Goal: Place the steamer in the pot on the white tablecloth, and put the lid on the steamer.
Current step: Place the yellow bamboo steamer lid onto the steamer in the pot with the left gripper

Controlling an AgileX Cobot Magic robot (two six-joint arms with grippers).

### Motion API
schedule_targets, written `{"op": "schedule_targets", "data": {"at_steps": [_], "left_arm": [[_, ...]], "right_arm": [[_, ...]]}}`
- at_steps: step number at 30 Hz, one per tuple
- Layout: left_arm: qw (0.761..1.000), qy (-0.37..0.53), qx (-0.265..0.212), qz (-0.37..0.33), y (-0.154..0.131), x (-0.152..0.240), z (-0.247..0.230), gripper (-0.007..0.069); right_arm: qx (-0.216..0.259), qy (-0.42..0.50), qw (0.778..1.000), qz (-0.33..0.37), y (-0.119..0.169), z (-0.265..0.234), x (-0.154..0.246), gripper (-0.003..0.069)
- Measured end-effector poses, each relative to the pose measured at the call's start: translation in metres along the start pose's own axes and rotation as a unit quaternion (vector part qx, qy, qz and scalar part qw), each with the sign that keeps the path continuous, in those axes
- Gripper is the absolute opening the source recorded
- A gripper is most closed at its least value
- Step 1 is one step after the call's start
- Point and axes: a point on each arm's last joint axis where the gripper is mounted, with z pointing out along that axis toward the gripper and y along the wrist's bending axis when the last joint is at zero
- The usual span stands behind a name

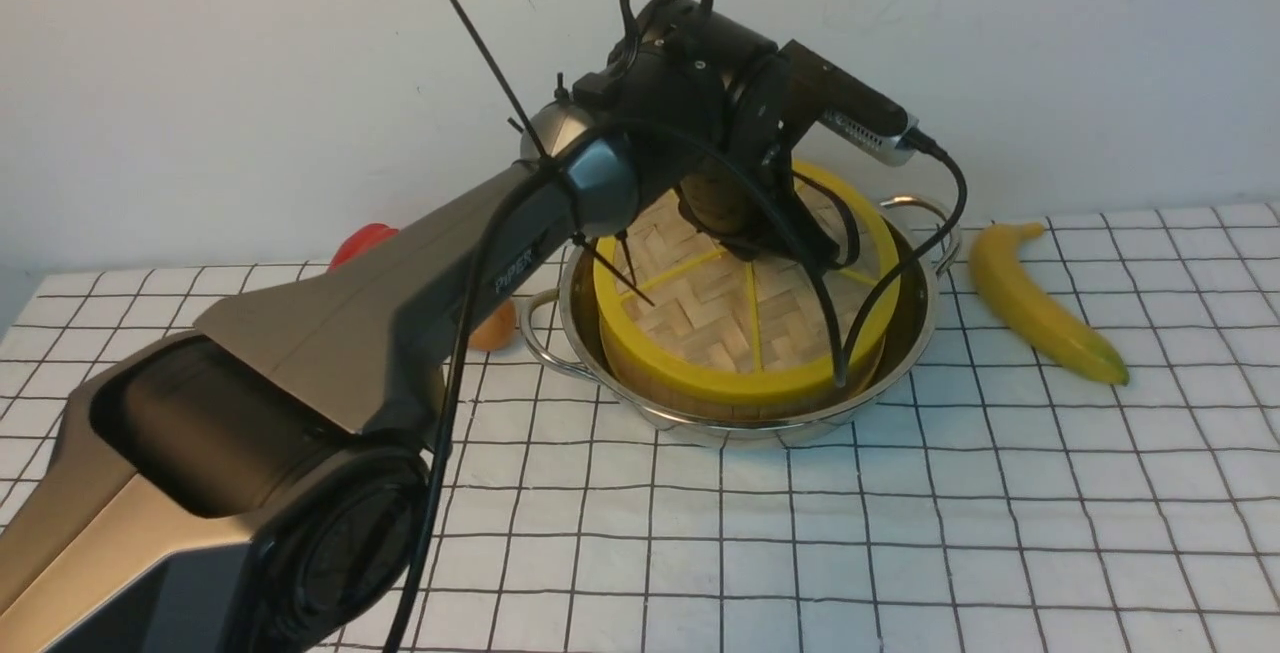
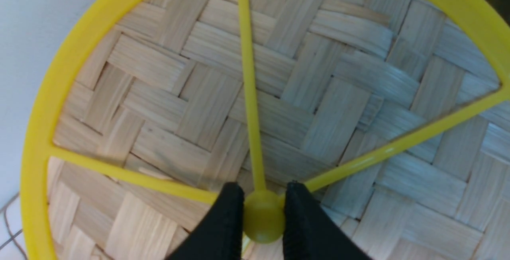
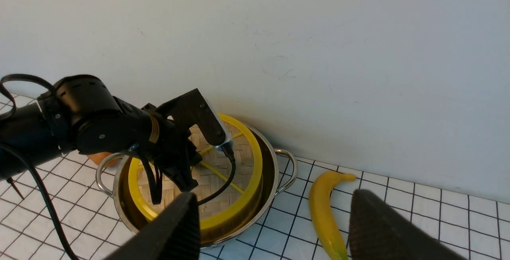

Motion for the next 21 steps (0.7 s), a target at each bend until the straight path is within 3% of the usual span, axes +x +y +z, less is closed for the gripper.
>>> {"op": "schedule_targets", "data": {"at_steps": [21], "left_arm": [[1.0, 0.001, -0.002, -0.004, 0.0034, 0.0002, -0.003, 0.0117]], "right_arm": [[0.005, 0.0, 1.0, -0.003, -0.001, 0.0, -0.0001, 0.0491]]}}
